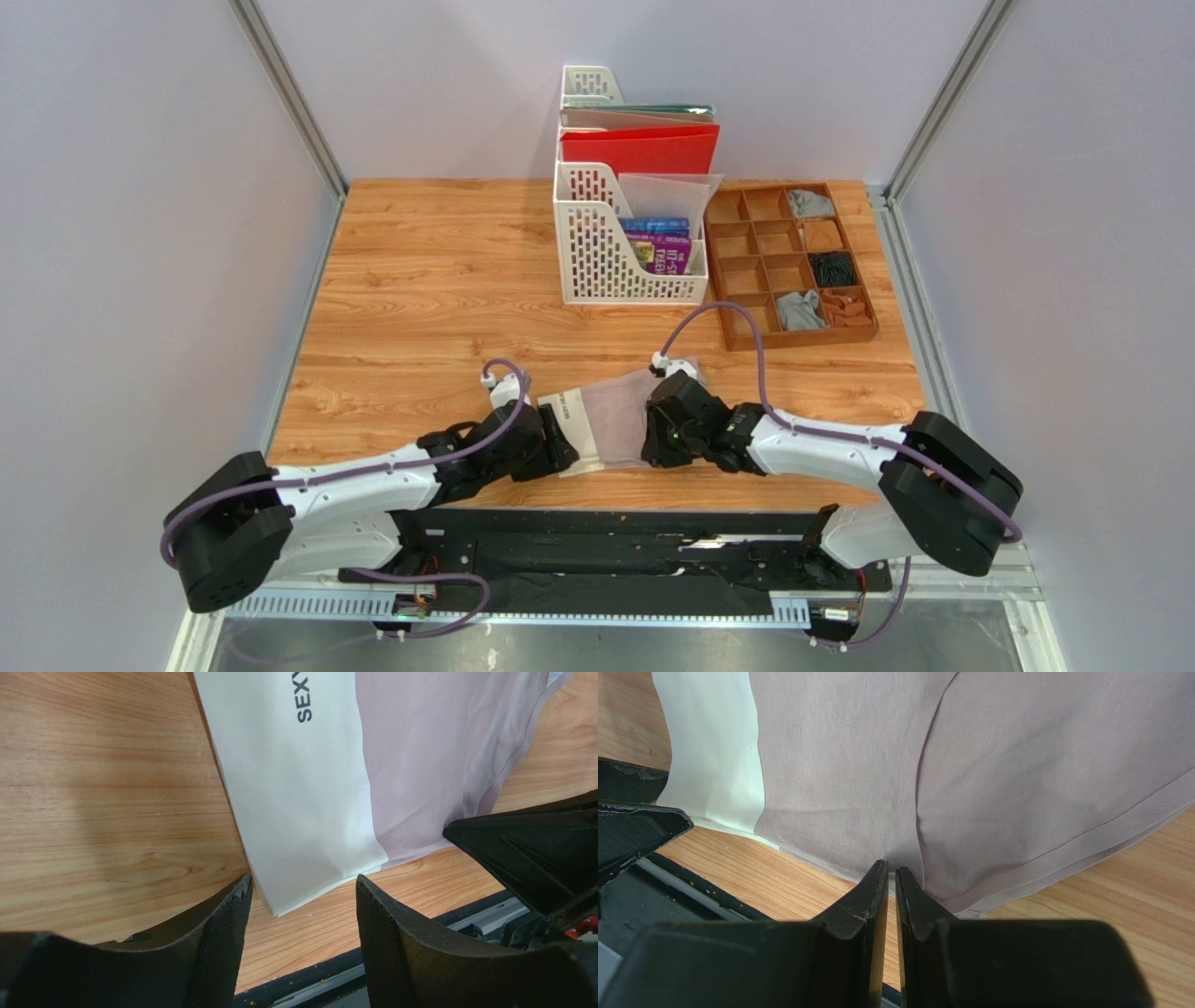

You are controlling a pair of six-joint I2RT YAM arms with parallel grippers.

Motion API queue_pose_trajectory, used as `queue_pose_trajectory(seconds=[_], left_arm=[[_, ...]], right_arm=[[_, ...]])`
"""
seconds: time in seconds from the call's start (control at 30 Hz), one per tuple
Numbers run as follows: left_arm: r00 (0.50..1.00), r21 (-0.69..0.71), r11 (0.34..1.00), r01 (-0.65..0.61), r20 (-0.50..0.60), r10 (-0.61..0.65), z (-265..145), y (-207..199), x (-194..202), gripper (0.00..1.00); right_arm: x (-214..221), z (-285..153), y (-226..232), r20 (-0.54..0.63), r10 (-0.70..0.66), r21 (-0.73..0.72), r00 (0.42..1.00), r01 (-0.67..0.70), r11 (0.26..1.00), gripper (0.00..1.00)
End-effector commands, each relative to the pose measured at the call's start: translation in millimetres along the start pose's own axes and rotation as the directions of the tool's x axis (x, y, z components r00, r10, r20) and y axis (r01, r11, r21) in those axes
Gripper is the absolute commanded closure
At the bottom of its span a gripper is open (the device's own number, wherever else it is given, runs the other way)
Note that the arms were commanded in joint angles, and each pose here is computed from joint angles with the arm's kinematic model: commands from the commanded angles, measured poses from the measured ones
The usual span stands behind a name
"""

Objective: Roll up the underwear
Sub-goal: Adjust the underwear at the center of the board.

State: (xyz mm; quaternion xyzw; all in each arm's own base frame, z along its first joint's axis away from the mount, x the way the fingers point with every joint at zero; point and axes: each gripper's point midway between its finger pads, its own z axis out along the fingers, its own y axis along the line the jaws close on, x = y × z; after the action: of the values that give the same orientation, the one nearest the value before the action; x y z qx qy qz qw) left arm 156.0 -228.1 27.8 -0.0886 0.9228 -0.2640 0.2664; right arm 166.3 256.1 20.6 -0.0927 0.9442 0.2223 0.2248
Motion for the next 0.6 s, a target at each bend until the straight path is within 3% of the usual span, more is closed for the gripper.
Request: queue_pose_trajectory(seconds=[0.0, 0.07, 0.33, 0.57], left_arm=[[0.996, -0.098, 0.995, 0.019, -0.083, -0.027, 6, 29, 24, 0.39], [0.993, -0.096, 0.995, 0.029, -0.107, -0.040, 10, 30, 32, 0.44], [0.983, -0.135, 0.990, 0.031, -0.173, -0.055, 14, 30, 57, 0.47], [0.986, -0.204, 0.979, 0.020, -0.156, -0.052, 6, 44, 55, 0.60]], right_arm=[[1, 4, -5, 0.016, 0.002, 0.022, 1.000, -0.002, 1.000, 0.86], [2, 5, -6, 0.015, 0.011, 0.021, 1.000, -0.012, 1.000, 0.86], [-3, 3, -2, 0.034, 0.015, 0.010, 0.999, -0.016, 1.000, 0.86], [-2, 4, -3, 0.031, 0.015, 0.013, 0.999, -0.016, 1.000, 0.86]])
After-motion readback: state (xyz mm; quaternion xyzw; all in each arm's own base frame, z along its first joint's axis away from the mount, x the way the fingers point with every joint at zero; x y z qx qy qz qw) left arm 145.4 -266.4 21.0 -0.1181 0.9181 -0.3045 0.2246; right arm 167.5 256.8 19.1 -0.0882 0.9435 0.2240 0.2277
